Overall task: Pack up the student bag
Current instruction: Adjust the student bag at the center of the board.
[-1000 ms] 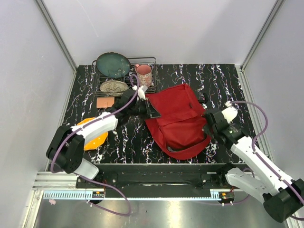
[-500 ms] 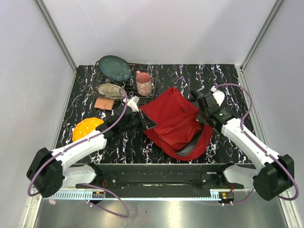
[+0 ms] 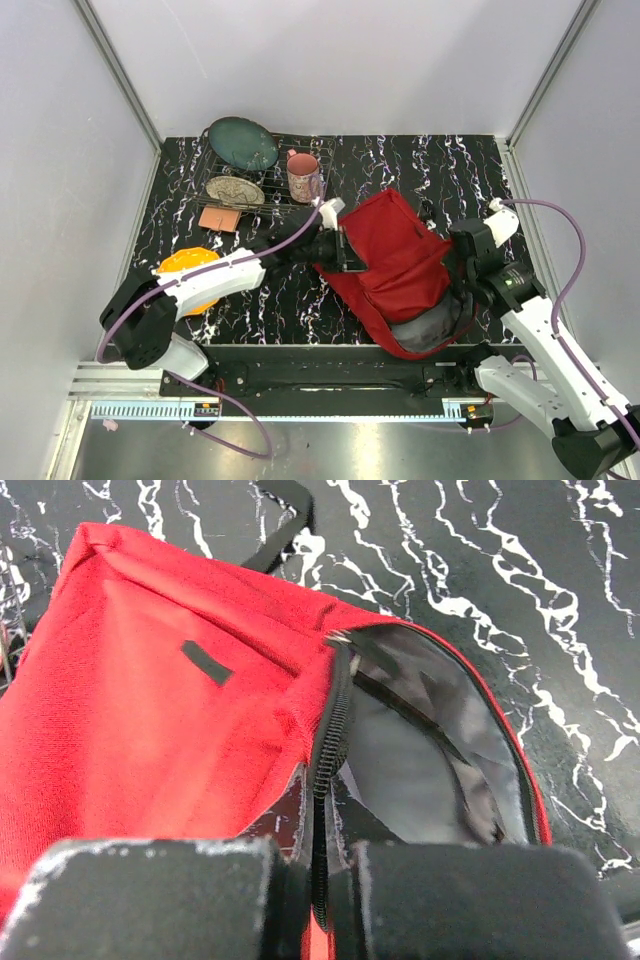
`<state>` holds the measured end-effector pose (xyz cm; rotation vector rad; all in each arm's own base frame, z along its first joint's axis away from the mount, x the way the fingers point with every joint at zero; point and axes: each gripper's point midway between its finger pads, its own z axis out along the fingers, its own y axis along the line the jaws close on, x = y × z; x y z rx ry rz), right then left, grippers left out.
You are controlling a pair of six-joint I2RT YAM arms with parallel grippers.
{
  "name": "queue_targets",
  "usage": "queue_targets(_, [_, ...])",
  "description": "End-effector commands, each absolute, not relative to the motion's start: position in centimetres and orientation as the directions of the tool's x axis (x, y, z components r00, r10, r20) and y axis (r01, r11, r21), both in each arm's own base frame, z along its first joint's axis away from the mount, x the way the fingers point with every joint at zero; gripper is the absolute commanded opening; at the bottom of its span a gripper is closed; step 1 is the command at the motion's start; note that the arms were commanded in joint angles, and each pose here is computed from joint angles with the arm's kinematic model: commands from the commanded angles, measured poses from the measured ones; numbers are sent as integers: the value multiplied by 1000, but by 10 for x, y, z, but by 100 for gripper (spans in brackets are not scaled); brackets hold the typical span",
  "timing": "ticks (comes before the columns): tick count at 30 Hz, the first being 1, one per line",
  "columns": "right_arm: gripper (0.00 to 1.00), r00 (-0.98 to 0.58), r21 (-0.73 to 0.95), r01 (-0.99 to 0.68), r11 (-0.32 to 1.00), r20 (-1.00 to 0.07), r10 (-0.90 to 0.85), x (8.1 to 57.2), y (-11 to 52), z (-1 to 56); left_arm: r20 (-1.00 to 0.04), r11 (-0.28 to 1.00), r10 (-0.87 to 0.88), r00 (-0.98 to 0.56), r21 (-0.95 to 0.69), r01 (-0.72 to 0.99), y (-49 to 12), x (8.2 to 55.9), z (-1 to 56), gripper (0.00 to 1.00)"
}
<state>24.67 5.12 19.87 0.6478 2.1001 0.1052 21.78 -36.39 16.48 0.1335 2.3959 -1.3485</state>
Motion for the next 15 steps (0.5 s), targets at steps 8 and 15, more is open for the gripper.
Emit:
queue_targets(8, [0, -451, 328, 423, 845, -732, 510, 249, 54, 191, -433, 412, 32, -901, -816, 407, -403, 151, 205, 0])
queue_targets(15, [0, -537, 418, 302, 857, -668, 515, 263, 94, 181, -511, 503, -92, -855, -764, 403, -364, 161, 219, 0])
